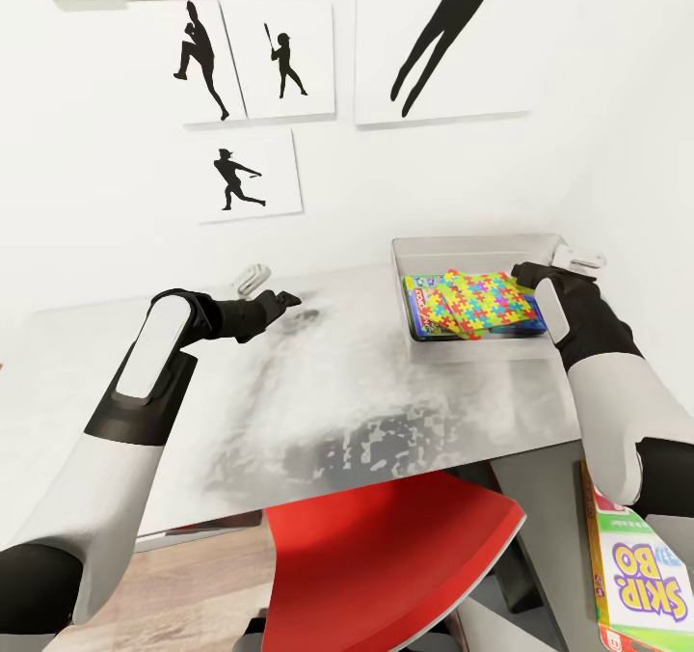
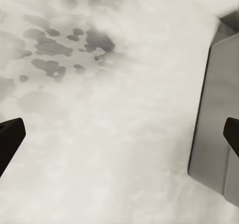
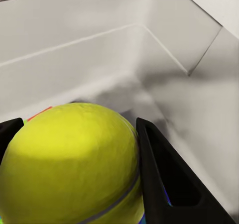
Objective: Put all the toys in the child's room - the three board games (two on the bed and one on the table), the two jigsaw puzzles on the table, and the tennis ball on the table - inside the toy box on the table in the child's room.
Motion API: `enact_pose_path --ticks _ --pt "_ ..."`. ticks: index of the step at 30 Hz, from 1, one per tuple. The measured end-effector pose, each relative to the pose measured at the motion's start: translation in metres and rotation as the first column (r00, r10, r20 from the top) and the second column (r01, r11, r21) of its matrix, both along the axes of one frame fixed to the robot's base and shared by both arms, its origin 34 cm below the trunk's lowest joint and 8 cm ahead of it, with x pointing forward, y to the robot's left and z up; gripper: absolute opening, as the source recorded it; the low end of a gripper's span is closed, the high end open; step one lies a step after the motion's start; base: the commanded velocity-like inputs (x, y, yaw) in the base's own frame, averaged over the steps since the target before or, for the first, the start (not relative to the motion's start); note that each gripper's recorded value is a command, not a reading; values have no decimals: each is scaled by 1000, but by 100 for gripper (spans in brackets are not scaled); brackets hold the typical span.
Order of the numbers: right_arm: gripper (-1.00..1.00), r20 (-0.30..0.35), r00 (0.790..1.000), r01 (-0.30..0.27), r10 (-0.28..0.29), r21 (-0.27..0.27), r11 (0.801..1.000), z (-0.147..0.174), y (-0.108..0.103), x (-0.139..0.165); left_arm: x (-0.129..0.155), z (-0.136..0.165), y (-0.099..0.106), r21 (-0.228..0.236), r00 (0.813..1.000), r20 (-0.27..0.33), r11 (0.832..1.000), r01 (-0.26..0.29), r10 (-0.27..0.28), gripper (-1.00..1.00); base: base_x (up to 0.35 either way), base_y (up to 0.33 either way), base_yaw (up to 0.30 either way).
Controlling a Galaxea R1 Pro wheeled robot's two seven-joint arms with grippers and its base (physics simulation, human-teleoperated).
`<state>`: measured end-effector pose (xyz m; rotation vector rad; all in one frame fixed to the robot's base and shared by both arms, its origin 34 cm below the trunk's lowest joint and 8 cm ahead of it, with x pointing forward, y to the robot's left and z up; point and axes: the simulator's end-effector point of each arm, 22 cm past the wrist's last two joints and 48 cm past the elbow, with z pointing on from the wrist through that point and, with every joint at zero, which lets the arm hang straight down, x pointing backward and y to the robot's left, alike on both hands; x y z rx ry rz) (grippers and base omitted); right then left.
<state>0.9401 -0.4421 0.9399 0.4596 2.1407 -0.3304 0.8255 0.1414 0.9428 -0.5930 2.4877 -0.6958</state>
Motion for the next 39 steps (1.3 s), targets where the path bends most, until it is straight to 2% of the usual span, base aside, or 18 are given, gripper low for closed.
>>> enact_pose_path --ticks 15,16,39 --pt "-100 2 1000 2 -2 -2 1000 1 -1 0 0 0 0 1 1000 0 1000 1 -1 100 0 0 0" --pt "100 2 1000 2 -2 -2 1000 1 -1 0 0 0 0 1 1000 0 1000 1 -1 100 0 0 0" --pt "100 12 1000 11 -11 -6 1000 5 -3 1 -1 -1 0 1 1000 -1 1000 1 -1 100 0 0 0"
